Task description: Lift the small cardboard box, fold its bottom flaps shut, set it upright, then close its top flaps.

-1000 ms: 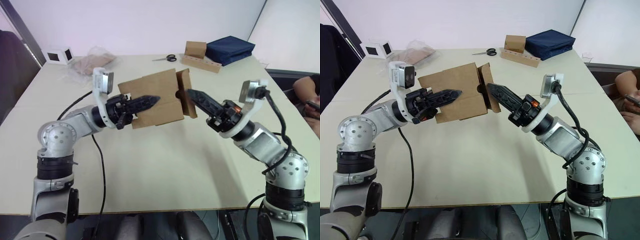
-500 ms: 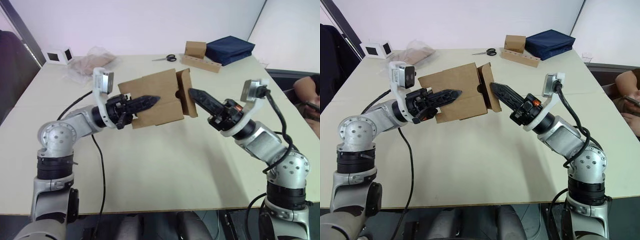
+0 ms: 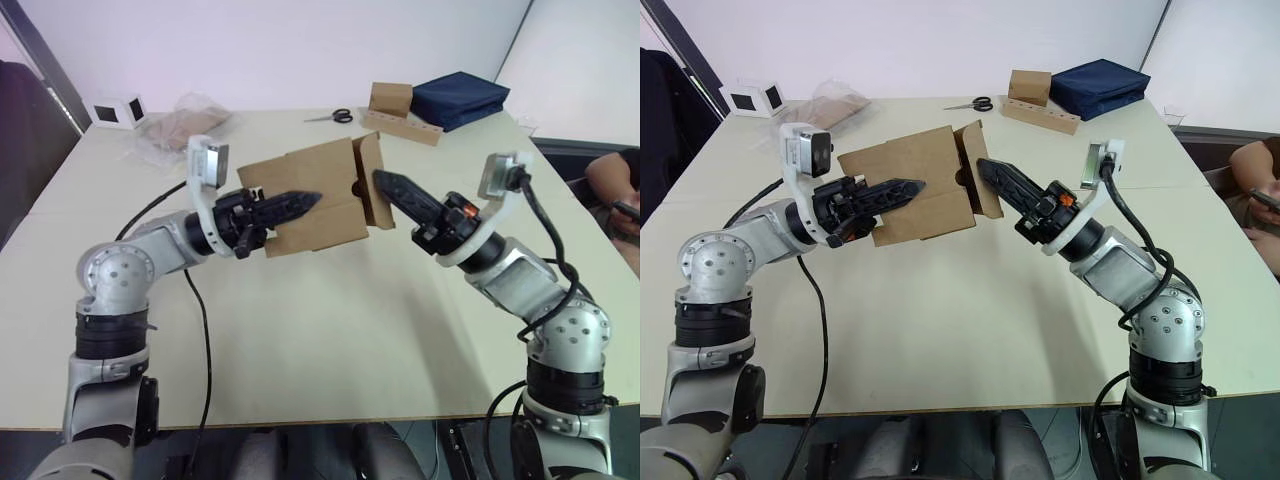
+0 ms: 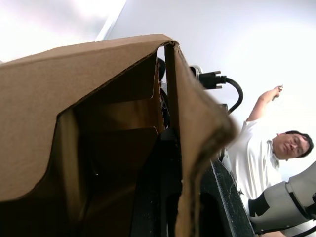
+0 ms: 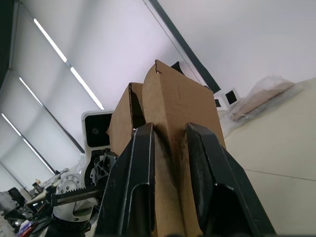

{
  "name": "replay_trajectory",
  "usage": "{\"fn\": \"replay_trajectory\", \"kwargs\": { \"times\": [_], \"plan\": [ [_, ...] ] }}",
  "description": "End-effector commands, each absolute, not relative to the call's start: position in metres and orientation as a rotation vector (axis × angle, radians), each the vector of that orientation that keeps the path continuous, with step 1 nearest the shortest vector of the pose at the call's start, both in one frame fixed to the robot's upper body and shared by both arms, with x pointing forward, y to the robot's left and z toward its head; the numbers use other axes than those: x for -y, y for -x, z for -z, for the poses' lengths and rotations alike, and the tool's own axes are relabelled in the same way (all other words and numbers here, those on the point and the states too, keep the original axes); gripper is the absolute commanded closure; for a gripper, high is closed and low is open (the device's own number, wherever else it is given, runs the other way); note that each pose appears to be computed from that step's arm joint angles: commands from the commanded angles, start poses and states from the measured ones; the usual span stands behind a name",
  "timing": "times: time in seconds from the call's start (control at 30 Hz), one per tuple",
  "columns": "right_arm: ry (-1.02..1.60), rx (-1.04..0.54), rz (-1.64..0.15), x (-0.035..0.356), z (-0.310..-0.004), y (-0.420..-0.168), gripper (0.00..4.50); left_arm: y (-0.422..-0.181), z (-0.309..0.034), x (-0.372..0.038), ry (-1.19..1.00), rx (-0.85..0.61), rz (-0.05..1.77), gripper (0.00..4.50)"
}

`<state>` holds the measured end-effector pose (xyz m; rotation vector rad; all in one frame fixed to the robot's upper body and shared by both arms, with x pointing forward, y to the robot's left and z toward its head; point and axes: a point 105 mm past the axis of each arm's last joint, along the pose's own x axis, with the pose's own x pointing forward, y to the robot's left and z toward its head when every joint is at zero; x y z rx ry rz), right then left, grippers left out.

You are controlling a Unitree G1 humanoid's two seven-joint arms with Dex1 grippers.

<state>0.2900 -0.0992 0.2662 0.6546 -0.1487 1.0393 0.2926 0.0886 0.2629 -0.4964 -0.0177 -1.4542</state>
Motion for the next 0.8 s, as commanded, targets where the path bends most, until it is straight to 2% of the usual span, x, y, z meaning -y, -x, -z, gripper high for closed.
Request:
{"fn": "replay_trajectory", "kwargs": {
  "times": [0.03, 0.8],
  "plan": [
    [-0.637, 0.199, -1.059, 0.096, -0.278, -0.284, 3.53, -0.287, -0.275, -0.084, 0.447, 0.08, 1.485, 4.5],
    [-0.669, 0.199, -1.097, 0.07, -0.282, -0.275, 3.53, -0.3, -0.276, -0.076, 0.466, 0.103, 1.445, 4.5]
  ]
}}
